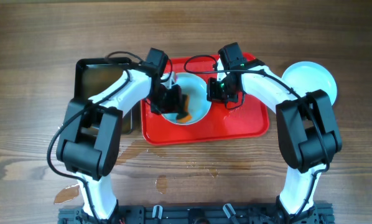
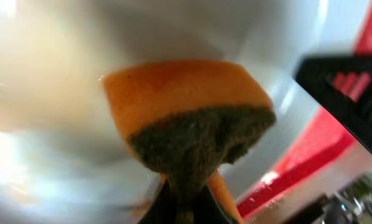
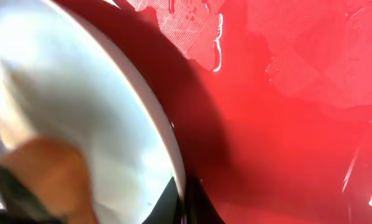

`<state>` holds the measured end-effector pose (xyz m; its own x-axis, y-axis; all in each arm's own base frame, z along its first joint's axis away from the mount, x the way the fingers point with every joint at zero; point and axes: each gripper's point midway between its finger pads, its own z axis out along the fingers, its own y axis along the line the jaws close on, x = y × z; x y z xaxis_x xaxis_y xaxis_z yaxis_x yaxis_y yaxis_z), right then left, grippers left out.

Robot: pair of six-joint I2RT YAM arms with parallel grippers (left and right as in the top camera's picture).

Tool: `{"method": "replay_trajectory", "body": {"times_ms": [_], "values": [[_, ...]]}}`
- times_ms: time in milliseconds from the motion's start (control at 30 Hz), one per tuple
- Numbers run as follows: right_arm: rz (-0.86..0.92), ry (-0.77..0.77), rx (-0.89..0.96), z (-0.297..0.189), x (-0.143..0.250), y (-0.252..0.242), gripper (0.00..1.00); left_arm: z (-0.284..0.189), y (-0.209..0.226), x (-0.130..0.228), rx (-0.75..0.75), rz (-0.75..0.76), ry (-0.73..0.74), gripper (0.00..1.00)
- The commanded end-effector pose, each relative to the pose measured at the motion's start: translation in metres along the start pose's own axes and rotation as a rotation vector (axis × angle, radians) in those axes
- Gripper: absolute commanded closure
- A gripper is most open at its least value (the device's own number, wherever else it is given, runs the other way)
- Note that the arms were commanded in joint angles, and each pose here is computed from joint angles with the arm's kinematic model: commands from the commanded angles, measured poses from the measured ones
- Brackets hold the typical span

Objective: Clean dirty plates on tray and stack at the side
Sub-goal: 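Scrub the held third plate with the sponge in the left gripper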

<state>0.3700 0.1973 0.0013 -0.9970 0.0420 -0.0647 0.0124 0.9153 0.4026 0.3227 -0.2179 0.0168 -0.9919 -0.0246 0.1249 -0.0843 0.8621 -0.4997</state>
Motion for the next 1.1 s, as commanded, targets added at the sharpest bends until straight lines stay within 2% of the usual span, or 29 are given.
{"method": "replay_trajectory", "body": {"times_ms": [0, 267, 367, 467, 633, 733, 933, 1067], "values": [[0.022, 0.024, 0.022, 0.010, 0.006, -0.010, 0.96, 0.016, -0.012, 0.005, 0.029, 0.029, 0.015, 0.96], [0.022, 0.023, 0.022, 0.010, 0.006, -0.010, 0.96, -0.011, 0.034, -0.087, -0.308, 0.021, -0.452, 0.96], [0.021, 0.023, 0.023, 0.010, 0.006, -0.010, 0.96, -0.022, 0.032, -0.106, -0.329, 0.031, -0.551, 0.96], [0.019, 0.021, 0.028, 0.010, 0.005, -0.011, 0.96, -0.027, 0.042, -0.108, -0.386, 0.011, -0.575, 0.96], [0.019, 0.018, 0.032, 0.010, 0.005, -0.012, 0.96, -0.021, 0.072, -0.070, -0.503, -0.062, -0.426, 0.96], [0.020, 0.016, 0.031, 0.010, 0.004, -0.012, 0.96, -0.015, 0.084, -0.034, -0.539, -0.093, -0.270, 0.96], [0.021, 0.018, 0.027, 0.010, 0.005, -0.011, 0.96, 0.004, 0.058, 0.014, -0.351, -0.006, 0.002, 0.96], [0.020, 0.018, 0.028, 0.010, 0.005, -0.011, 0.95, 0.012, 0.022, 0.035, -0.126, 0.070, 0.126, 0.96]]}}
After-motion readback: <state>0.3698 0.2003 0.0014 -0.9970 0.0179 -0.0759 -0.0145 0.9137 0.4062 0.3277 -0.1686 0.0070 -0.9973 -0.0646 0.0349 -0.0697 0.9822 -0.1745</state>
